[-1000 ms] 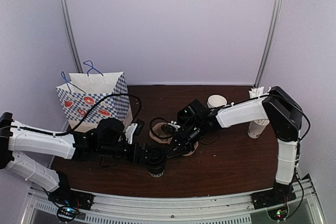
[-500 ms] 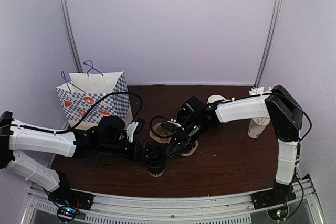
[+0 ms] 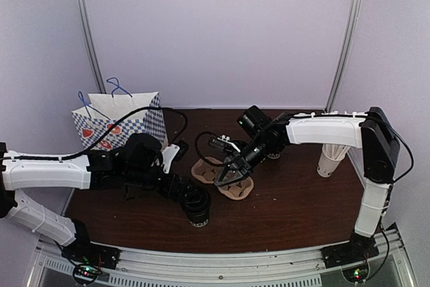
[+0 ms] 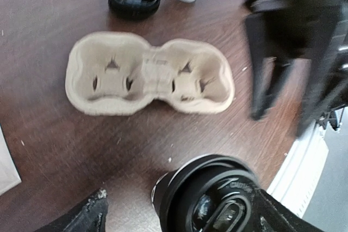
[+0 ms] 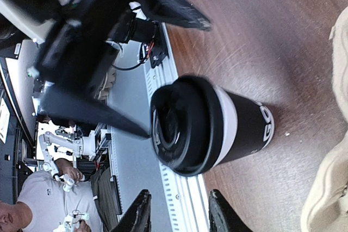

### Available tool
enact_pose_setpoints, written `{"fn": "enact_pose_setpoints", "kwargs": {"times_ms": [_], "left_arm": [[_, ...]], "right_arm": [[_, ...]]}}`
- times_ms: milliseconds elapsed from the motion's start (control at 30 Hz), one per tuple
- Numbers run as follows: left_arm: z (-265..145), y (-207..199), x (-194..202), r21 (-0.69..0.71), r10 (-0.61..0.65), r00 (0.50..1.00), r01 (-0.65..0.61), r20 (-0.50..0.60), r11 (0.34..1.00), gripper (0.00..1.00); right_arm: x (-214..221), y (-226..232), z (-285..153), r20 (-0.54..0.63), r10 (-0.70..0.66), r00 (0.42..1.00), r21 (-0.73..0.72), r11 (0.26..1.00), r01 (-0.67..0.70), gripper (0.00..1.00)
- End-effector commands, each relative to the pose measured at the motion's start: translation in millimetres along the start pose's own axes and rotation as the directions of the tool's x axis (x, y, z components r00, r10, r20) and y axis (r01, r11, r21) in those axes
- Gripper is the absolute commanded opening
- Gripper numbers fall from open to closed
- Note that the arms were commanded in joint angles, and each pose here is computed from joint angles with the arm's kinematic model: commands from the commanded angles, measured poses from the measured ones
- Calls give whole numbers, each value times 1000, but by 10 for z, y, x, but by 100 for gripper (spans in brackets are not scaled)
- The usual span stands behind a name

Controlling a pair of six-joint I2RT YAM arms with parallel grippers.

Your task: Pack the takeout coffee

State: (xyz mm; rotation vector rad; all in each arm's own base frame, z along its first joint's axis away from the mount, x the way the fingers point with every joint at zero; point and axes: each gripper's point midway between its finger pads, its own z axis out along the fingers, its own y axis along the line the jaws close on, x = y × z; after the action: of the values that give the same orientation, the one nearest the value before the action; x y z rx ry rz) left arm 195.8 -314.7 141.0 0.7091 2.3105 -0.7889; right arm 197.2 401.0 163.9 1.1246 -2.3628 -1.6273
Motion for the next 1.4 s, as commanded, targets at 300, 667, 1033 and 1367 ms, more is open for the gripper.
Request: {"fn": "enact_pose_setpoints", "kwargs": {"times_ms": [300,667,1033,1367], "left_arm": [[-364,15,163,-24,-179,983,178,-39,984,91],[-109,-47,443,-34,-220,969,218,-116,975,90],[-93,187,387,-59,-95,985,87,-146,994,89],[61,134,197,61,5,990,4,-144,998,88]], "right_arm": [[-47,-179,149,-62,20,998,-48,999,-23,34],[-38,-212,296,-91,37,995,-90,995,-46,37],[136,-12,389,-124,-3,992,-137,990,-14,35],[275,243,463,-149,-37,988,-213,977,5,35]]}}
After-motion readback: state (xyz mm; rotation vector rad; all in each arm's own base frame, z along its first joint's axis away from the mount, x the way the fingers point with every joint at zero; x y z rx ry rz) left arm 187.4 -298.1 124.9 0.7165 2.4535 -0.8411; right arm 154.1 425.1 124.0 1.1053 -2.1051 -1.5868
